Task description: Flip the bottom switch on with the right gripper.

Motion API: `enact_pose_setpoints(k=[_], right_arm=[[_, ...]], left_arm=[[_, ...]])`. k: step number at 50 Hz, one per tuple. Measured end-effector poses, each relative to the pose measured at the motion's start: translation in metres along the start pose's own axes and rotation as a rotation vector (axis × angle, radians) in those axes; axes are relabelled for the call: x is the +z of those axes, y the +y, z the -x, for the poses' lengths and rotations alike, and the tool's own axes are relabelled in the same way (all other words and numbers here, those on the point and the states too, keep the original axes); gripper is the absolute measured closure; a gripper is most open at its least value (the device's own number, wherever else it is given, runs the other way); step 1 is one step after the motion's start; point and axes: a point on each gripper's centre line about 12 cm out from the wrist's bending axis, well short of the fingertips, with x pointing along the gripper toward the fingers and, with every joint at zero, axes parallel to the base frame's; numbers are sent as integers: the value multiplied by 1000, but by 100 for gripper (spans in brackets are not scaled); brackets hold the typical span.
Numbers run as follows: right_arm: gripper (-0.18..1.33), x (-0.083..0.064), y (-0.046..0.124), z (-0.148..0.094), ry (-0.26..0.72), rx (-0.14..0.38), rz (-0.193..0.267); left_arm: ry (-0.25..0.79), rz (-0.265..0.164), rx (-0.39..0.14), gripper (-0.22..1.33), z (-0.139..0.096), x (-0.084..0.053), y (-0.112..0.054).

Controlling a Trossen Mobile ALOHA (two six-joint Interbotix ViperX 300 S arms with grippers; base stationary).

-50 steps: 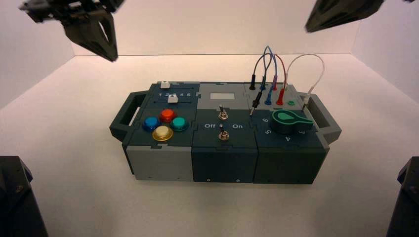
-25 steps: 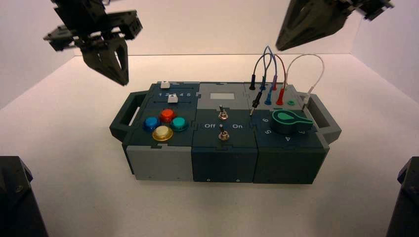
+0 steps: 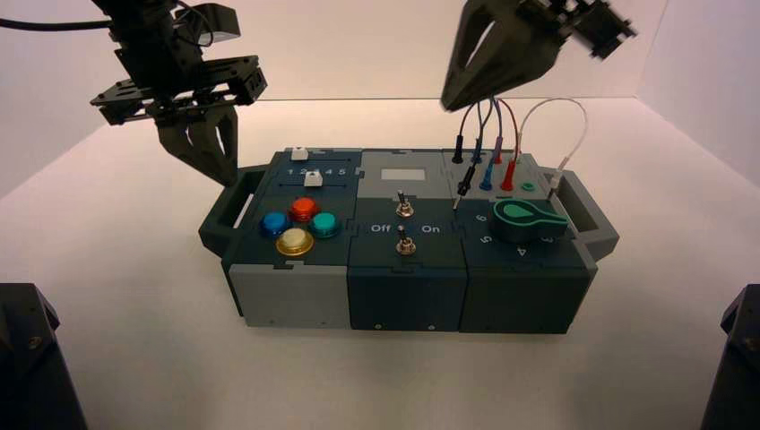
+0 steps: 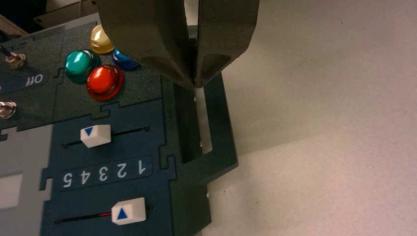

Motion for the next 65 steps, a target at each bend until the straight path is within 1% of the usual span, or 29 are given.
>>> enact_pose_setpoints(k=[10, 19, 25, 32, 37, 40, 51, 59, 65], right_arm=[[129, 0, 0, -8, 19, 10, -45], [129, -1, 0, -12, 32, 12, -78], [129, -3, -1, -19, 59, 2, -86], [129, -6, 0, -28, 88, -6, -89], [129, -8, 5, -34, 104, -5, -81], [129, -7, 8, -36, 106, -2, -78], [129, -7, 14, -45, 134, -5, -83], [129, -8, 17, -51, 153, -12, -107], [129, -7, 18, -54, 161, -15, -123]], left_arm=[[-5, 15, 4, 128, -5, -4, 2], [-23, 16, 5, 128, -7, -3, 3], [-33, 13, 5, 128, -7, -1, 2], [-27, -6, 3, 128, -9, -3, -3], [-20, -29, 2, 128, -12, -3, -9], [-18, -34, 2, 128, -14, -2, -10], [17, -28, 15, 128, -27, 0, -9], [31, -19, 22, 128, -34, 0, -8], [28, -23, 25, 128, -37, 2, -8]])
